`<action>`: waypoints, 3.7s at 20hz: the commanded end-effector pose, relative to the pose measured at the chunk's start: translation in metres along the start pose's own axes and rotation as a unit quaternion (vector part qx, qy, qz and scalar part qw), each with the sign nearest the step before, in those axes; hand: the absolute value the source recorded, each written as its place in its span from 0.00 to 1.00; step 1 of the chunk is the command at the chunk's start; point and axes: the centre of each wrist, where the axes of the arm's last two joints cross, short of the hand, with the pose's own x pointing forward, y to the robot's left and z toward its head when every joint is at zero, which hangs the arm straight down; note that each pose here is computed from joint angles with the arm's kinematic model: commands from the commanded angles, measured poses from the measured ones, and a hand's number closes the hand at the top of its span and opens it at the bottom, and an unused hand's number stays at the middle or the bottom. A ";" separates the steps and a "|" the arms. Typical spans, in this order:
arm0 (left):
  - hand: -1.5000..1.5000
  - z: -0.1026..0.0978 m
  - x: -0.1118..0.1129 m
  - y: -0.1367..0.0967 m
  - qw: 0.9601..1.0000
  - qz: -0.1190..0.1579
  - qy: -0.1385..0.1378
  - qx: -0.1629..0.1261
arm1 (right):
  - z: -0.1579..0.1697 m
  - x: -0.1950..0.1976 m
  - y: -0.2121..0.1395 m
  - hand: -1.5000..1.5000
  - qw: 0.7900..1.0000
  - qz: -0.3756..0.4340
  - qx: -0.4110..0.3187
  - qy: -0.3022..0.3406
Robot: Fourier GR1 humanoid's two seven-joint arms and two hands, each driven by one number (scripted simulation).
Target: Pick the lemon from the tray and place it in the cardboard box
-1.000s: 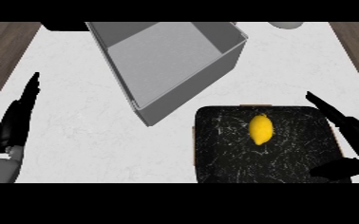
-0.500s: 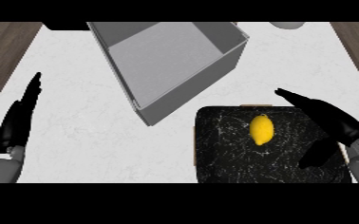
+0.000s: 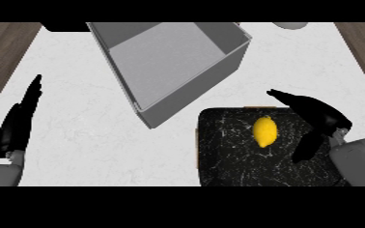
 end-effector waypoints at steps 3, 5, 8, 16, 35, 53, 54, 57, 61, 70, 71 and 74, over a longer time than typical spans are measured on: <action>0.50 0.003 -0.010 0.011 1.000 -0.007 0.001 0.004 | -0.018 0.016 -0.002 0.00 1.000 0.002 0.006 0.000; 0.50 0.008 -0.001 -0.010 1.000 0.001 -0.001 0.004 | 0.003 -0.004 0.011 0.00 1.000 0.001 0.011 -0.002; 0.50 0.006 -0.005 0.000 1.000 -0.004 0.009 0.004 | -0.009 0.025 0.007 0.00 1.000 -0.007 0.001 -0.022; 0.50 -0.013 0.008 0.014 1.000 -0.005 0.010 0.003 | 0.007 0.034 0.017 0.00 0.998 -0.017 0.004 -0.068; 0.50 -0.005 -0.009 0.003 1.000 0.006 -0.004 0.010 | -0.041 0.042 0.050 1.00 0.996 0.064 -0.056 -0.001; 0.50 0.009 -0.011 -0.005 1.000 0.001 0.006 0.004 | -0.051 0.086 0.018 1.00 0.945 0.075 -0.304 0.093; 0.50 0.000 -0.006 0.006 1.000 0.001 0.001 0.009 | -0.044 0.103 0.008 1.00 0.942 0.078 -0.315 0.089; 0.50 0.003 -0.007 0.009 1.000 -0.007 0.000 0.006 | -0.038 0.109 -0.029 1.00 0.922 0.074 -0.376 0.063; 0.50 0.010 -0.022 -0.002 1.000 -0.001 0.003 0.006 | -0.028 0.130 -0.020 1.00 0.898 0.096 -0.428 -0.023; 0.50 -0.011 0.002 0.011 1.000 0.007 -0.004 -0.001 | -0.038 0.231 -0.055 1.00 0.908 0.033 -0.405 -0.107; 0.50 0.002 -0.024 0.003 1.000 0.006 0.001 -0.002 | -0.030 0.238 -0.071 1.00 0.908 0.010 -0.403 -0.115; 0.50 -0.007 -0.002 -0.011 1.000 0.005 -0.008 -0.006 | -0.040 0.253 -0.088 1.00 0.907 -0.030 -0.401 -0.122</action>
